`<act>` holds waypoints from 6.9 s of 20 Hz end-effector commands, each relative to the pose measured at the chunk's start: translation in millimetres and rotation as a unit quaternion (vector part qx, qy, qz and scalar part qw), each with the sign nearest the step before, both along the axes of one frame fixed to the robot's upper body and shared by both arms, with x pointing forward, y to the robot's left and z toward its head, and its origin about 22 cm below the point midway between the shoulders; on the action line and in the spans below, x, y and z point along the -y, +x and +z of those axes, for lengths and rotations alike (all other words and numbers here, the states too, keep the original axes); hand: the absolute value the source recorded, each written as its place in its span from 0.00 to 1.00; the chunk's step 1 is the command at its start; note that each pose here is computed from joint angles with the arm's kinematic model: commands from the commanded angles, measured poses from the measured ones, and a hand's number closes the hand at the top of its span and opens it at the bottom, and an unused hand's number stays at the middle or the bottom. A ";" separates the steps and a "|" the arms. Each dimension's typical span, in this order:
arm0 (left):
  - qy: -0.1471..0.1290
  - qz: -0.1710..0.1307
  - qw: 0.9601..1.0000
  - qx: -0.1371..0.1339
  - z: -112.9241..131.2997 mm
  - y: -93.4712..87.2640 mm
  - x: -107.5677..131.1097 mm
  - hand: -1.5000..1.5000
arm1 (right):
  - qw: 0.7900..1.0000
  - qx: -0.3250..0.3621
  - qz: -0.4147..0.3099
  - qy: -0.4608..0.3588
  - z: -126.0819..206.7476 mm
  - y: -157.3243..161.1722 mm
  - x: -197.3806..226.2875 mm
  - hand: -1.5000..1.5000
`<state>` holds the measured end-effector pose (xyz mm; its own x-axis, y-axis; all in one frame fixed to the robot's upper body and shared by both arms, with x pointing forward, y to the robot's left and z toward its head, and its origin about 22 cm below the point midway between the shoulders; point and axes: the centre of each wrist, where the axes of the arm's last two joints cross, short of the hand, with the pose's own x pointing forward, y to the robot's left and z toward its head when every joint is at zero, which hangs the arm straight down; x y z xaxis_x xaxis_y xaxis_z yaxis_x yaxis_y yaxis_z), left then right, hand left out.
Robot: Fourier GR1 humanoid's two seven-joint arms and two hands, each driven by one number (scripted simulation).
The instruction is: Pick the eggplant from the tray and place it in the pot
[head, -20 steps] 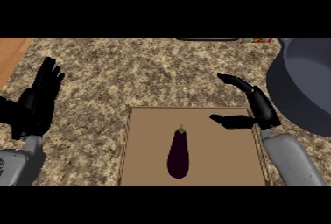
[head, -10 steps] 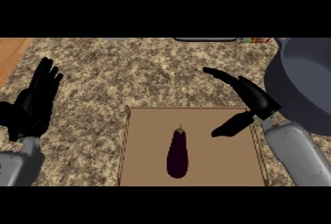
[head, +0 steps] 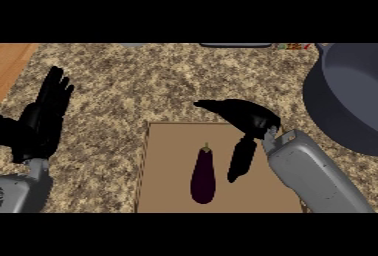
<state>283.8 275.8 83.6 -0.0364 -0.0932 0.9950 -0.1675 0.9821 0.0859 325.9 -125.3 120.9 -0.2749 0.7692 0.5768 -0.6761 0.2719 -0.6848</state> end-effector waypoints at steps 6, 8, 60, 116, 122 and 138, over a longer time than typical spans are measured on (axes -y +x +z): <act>-0.002 -0.004 1.000 0.002 -7.1 6.8 -9.4 0.50 | 0.997 -0.046 0.009 -0.061 -12.3 -23.0 -58.2 0.00; -0.004 0.004 1.000 0.006 -11.6 20.3 -16.0 0.50 | 0.997 -0.053 0.001 -0.051 -19.4 -21.8 -51.4 0.00; -0.001 0.044 0.999 -0.010 -5.0 -12.6 -16.6 0.50 | 0.967 0.091 0.229 -0.062 -76.7 -141.5 97.5 1.00; 0.001 -0.029 1.000 0.011 -6.1 10.0 11.2 0.50 | 0.894 0.333 -0.296 0.049 -41.7 16.1 349.0 1.00; -0.005 -0.023 1.000 0.012 10.5 12.8 26.0 0.50 | 0.929 0.244 -0.250 0.119 -59.6 23.8 339.7 0.00; -0.001 -0.028 0.999 0.018 12.7 8.0 6.5 0.50 | 0.836 0.204 -0.318 0.398 -18.6 -10.8 408.3 0.00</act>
